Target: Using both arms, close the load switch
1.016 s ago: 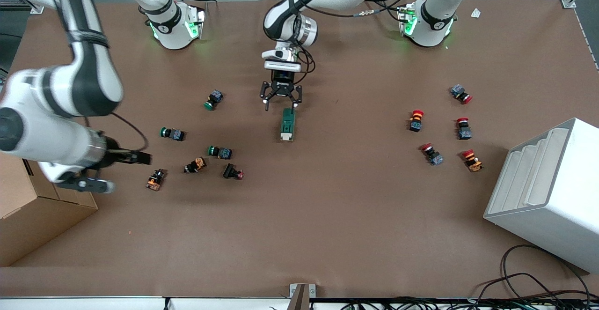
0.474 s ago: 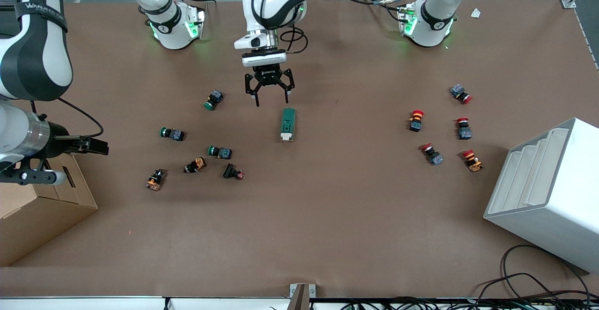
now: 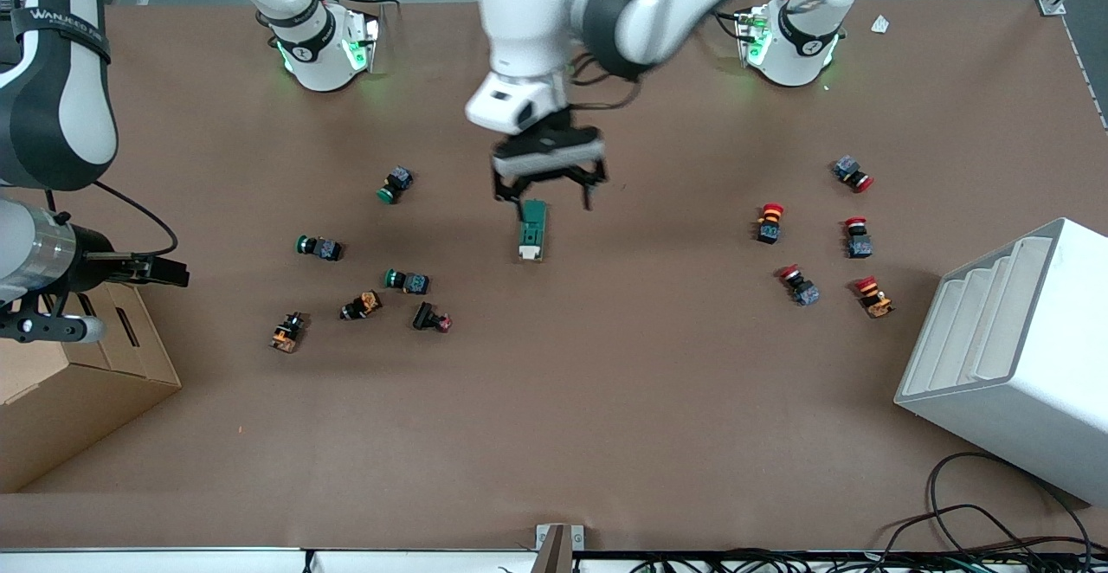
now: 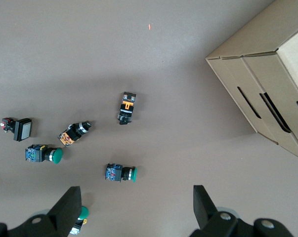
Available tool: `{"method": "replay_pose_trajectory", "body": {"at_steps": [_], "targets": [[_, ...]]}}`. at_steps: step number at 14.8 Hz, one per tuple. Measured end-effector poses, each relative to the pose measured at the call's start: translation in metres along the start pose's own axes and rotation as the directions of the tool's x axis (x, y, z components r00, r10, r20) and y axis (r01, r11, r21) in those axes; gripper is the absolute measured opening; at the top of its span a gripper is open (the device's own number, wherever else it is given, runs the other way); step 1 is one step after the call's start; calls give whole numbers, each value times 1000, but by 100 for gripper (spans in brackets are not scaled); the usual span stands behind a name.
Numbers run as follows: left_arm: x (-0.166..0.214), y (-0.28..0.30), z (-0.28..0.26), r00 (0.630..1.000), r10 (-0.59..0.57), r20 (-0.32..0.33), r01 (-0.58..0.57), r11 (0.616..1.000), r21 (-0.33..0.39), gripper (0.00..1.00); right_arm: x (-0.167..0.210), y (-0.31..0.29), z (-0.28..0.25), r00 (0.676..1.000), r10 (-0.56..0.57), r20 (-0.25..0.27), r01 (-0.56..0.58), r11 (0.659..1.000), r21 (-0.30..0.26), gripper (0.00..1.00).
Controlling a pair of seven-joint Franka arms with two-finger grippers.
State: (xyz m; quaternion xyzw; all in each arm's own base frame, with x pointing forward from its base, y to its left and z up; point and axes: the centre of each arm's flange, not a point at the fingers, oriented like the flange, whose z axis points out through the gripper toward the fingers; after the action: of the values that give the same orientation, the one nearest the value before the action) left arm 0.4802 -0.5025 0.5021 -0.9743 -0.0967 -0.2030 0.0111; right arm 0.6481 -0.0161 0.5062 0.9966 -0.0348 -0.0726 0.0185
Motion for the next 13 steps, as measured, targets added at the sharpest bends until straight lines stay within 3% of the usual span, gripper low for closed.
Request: {"method": "replay_pose_trajectory", "body": {"at_steps": [3, 5, 9, 13], "targets": [[77, -66, -10, 996, 14, 93, -11, 999, -34, 100, -2, -3, -2, 1000, -7, 9, 7, 1000, 1, 100], [118, -116, -11, 990, 57, 126, -55, 998, -18, 100, -4, -6, -2, 1000, -12, 25, 12, 1000, 1, 100], [155, -188, -28, 962, 176, 208, -186, 982, 33, 100, -18, -6, -18, 998, -14, 53, 14, 1000, 3, 100], [183, -257, -72, 912, 340, 230, -341, 939, -37, 100, -48, 6, -52, 999, 3, 33, -4, 999, 37, 100]]}}
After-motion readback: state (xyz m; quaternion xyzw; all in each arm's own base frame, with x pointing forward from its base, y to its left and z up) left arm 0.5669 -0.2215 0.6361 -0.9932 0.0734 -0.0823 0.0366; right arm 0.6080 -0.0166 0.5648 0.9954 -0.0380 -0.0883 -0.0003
